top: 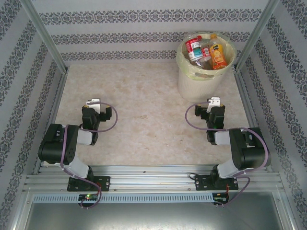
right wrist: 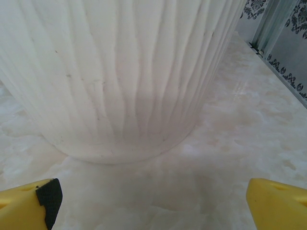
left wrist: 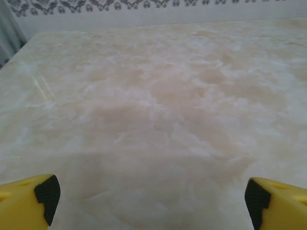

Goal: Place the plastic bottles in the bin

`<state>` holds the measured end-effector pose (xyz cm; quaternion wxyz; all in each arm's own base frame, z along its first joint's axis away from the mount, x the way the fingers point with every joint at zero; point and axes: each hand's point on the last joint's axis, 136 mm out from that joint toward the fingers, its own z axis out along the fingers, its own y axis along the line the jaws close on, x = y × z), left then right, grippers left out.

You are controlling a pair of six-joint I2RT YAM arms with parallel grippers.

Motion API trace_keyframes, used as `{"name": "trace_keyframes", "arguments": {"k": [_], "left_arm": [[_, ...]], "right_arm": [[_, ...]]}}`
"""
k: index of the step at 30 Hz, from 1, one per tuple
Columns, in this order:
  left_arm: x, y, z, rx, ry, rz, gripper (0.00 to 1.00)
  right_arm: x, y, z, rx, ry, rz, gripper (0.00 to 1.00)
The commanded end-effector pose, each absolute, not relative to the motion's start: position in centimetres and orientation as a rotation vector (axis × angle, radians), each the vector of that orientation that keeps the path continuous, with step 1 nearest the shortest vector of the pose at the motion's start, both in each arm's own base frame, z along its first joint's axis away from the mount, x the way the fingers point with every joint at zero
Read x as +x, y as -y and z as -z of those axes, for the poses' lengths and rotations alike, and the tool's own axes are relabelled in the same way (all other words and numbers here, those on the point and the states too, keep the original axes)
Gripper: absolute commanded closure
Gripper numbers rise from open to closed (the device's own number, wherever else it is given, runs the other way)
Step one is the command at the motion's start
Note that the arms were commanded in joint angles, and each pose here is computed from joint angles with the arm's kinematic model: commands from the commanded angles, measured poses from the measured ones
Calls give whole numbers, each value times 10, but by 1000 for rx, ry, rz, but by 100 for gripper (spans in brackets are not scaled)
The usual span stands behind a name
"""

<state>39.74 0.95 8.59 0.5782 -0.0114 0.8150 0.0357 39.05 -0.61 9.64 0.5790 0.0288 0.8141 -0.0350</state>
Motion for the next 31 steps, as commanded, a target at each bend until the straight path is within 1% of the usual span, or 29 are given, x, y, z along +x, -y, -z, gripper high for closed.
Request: {"name": "trace_keyframes", "arguments": {"k": [1,4,10,12,31], "left_arm": [[391,-1,-92,18,-1861,-26,0],[394,-8,-89,-23,-1885,-52,0],[401,-7,-87,-18,-1926,-43,0],[401,-8,-86,-26,-1931,-42,0],[401,-9,-86,-28,-1926,-47,0]], "right_arm": [[395,5,-106,69,-1873,58,2],[393,-10,-109,-16,-1851,26,2],[395,-3,-107,26,-1866,56,2],[397,2,-105,54,-1885,20,2],[397,2,-105,47,-1885,15,2]]}}
